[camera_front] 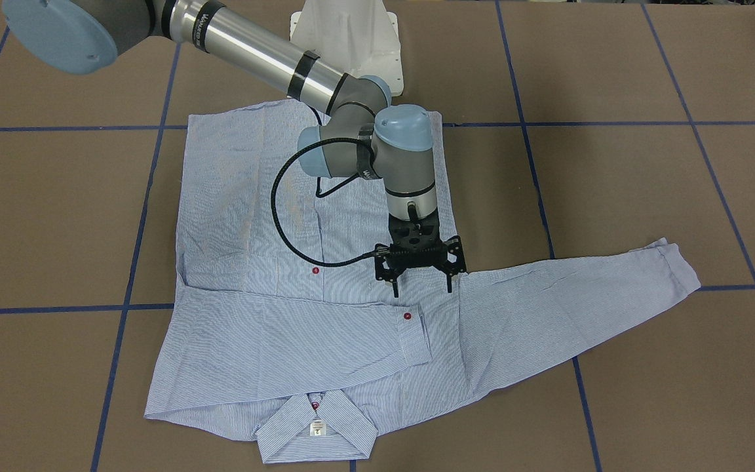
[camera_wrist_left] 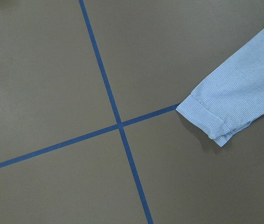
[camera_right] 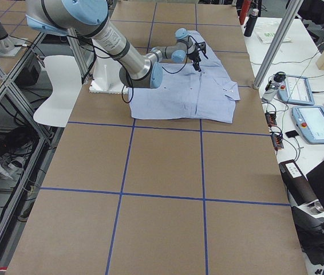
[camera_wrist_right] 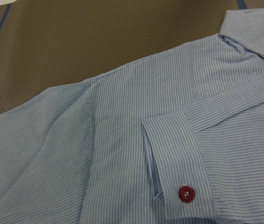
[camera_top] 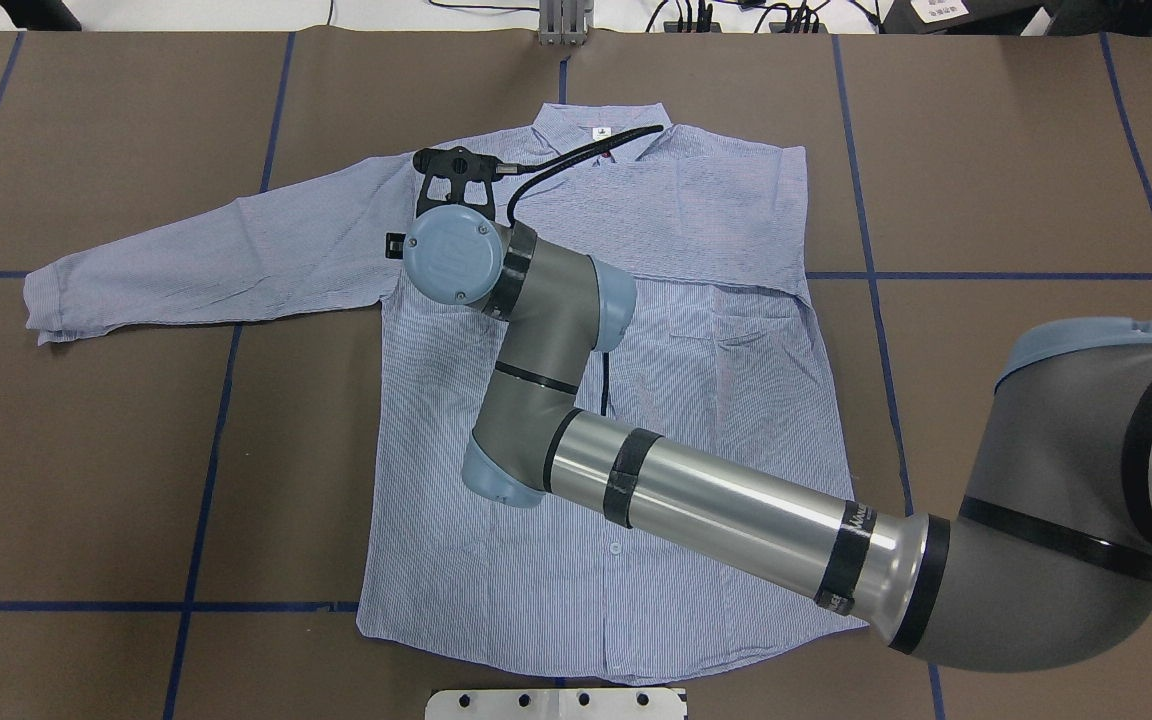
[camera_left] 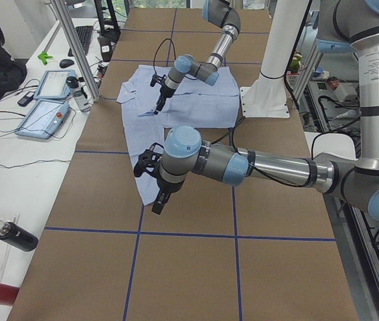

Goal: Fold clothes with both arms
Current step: 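Lay the sleeve down across the shirt front and release it, then lift the right gripper away from the shirt back to its side, then grasp the cuff of the sleeve nearest the left gripper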

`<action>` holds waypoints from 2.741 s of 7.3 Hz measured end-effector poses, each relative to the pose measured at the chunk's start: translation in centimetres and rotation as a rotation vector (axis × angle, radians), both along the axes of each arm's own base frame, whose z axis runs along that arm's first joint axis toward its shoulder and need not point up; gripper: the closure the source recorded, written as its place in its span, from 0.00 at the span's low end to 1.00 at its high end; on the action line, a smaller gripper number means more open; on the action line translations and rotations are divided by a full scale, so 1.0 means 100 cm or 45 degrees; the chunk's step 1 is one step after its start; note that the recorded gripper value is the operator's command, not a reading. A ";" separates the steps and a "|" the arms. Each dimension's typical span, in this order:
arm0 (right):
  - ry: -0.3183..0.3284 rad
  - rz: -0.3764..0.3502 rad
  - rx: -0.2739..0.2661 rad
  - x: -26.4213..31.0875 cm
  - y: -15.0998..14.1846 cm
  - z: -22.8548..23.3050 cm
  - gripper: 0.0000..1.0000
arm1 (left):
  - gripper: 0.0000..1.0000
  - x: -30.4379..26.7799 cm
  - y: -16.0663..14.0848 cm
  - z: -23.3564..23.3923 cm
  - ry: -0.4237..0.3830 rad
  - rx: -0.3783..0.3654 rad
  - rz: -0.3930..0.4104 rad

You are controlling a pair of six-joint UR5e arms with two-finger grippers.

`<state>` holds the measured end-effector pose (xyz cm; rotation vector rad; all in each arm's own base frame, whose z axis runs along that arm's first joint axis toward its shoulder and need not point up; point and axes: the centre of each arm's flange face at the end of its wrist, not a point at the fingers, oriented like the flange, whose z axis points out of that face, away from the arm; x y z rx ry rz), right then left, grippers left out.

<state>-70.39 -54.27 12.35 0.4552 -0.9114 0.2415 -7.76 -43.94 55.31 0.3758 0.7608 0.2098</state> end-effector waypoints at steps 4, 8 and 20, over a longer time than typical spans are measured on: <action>0.154 -0.293 -0.251 0.129 -0.024 -0.017 0.00 | 0.00 0.019 -0.035 -0.003 0.122 0.030 -0.054; 0.259 -0.501 -0.142 0.349 -0.008 0.107 0.00 | 0.00 0.081 -0.067 0.030 0.212 0.093 -0.050; 0.377 -0.804 0.023 0.677 0.051 0.345 0.00 | 0.08 0.274 -0.054 0.098 0.380 -0.114 -0.343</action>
